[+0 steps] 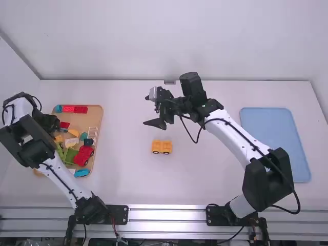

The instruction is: Assemble lego blocks to make yellow taxi

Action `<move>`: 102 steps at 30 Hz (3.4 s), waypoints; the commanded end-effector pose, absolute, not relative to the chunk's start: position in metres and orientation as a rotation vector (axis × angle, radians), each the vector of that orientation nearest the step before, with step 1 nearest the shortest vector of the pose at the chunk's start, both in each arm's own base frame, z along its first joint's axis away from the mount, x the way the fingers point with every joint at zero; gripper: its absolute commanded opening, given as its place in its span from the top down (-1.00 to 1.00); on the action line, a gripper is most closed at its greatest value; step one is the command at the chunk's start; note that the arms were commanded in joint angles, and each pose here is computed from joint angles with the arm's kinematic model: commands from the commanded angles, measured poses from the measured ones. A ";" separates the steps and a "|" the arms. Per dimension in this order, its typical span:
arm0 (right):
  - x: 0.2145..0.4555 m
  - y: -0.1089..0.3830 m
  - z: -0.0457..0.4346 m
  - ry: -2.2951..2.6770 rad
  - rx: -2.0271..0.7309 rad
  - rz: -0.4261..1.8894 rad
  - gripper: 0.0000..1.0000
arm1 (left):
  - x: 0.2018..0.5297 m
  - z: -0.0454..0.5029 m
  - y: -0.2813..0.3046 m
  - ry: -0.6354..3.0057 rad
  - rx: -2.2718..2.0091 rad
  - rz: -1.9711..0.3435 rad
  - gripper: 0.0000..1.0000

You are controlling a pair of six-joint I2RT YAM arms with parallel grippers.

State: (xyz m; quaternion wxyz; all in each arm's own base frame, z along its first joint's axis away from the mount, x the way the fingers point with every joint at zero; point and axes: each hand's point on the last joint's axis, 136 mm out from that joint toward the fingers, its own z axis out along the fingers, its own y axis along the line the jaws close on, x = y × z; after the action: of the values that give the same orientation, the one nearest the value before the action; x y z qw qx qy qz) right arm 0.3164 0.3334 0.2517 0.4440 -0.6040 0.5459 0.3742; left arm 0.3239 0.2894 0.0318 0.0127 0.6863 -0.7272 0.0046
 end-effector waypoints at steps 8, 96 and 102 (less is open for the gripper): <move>0.317 0.334 0.251 1.356 -1.497 0.933 -0.97 | 0.312 0.034 0.288 -1.857 2.463 -0.059 -0.11; 0.325 0.330 0.241 1.404 -1.484 0.883 -0.98 | 0.340 -0.001 0.292 -2.444 2.092 0.096 0.73; 0.333 0.322 0.242 1.419 -1.462 0.867 -0.97 | 0.347 0.055 0.292 -2.558 2.081 0.162 0.95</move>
State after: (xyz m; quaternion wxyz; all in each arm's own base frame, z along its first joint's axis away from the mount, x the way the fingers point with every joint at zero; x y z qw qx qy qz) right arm 0.3306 0.3252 0.2460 0.4508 -0.5946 0.5677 0.3479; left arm 0.3359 0.2849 0.0046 -0.0209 0.6519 -0.7569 0.0398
